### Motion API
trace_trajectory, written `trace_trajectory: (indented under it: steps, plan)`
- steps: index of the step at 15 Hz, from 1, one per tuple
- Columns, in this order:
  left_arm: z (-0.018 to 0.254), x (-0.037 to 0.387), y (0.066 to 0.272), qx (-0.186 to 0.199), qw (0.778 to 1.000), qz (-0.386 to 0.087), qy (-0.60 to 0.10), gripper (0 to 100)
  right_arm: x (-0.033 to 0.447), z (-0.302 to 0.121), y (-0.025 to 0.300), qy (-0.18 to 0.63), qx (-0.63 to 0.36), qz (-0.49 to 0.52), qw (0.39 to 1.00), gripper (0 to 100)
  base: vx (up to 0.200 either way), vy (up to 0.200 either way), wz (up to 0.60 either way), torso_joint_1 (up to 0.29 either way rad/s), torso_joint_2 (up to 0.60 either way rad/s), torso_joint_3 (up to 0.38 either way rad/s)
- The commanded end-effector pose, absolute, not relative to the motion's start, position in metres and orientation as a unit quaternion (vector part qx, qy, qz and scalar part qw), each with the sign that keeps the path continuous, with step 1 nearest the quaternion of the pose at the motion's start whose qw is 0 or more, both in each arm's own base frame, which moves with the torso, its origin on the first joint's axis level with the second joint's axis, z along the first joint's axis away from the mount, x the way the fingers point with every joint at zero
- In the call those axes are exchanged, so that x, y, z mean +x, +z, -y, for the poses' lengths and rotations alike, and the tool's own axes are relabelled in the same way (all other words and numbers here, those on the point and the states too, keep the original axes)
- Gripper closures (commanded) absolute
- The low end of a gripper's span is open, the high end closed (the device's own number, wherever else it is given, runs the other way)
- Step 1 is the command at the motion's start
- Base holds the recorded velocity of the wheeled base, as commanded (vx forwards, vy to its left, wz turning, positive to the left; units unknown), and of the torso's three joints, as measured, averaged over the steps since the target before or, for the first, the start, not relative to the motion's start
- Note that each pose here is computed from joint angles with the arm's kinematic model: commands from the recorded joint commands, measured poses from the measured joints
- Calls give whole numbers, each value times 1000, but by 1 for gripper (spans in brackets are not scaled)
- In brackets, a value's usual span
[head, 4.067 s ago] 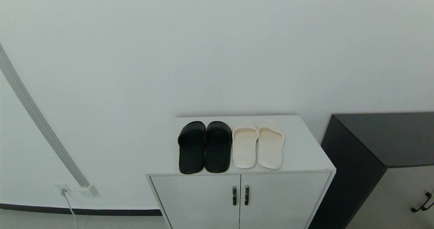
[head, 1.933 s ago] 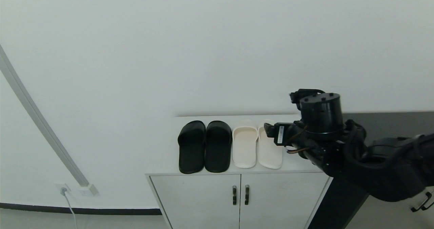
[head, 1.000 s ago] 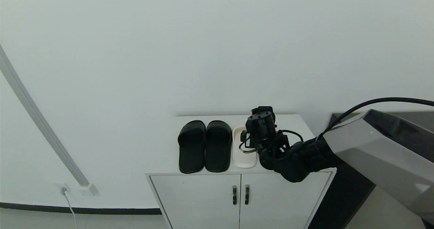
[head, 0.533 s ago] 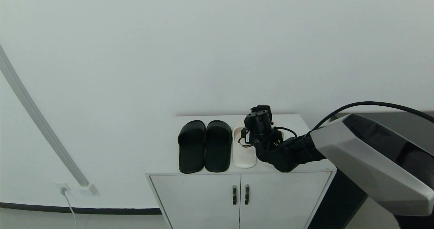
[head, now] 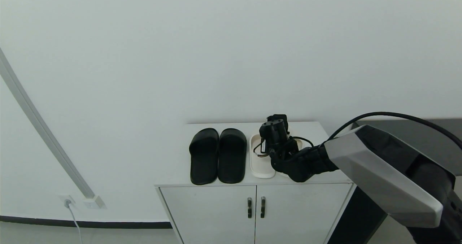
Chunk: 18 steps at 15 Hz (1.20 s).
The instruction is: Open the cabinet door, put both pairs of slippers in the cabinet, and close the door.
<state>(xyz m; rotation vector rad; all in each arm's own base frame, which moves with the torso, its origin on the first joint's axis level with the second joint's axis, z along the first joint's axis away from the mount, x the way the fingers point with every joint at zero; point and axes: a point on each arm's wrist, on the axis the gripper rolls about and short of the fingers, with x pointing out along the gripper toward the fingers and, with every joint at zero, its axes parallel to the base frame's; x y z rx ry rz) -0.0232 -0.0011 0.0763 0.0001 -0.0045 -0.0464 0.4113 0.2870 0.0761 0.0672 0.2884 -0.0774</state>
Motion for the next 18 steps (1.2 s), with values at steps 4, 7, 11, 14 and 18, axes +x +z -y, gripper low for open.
trace_trajectory:
  steps: [4,7,11,14,18]
  plan:
    - [1,-23,76,0,1000,2,-23,100,397,-279,105,-37,43,-131,990,100,0,0,0,0,0,0]
    - [1,-23,76,1,1000,2,-23,100,349,-261,142,1,45,-122,992,100,0,0,0,0,0,0]
    - [1,-23,76,1,1000,2,-23,100,271,-225,154,169,14,-104,980,100,0,0,0,0,0,0]
    - [1,-23,76,2,1000,2,-23,100,227,-199,157,281,7,-121,952,100,0,0,0,0,0,0]
    - [1,-23,76,1,1000,2,-23,100,188,-173,164,412,17,-137,901,100,0,0,0,0,0,0]
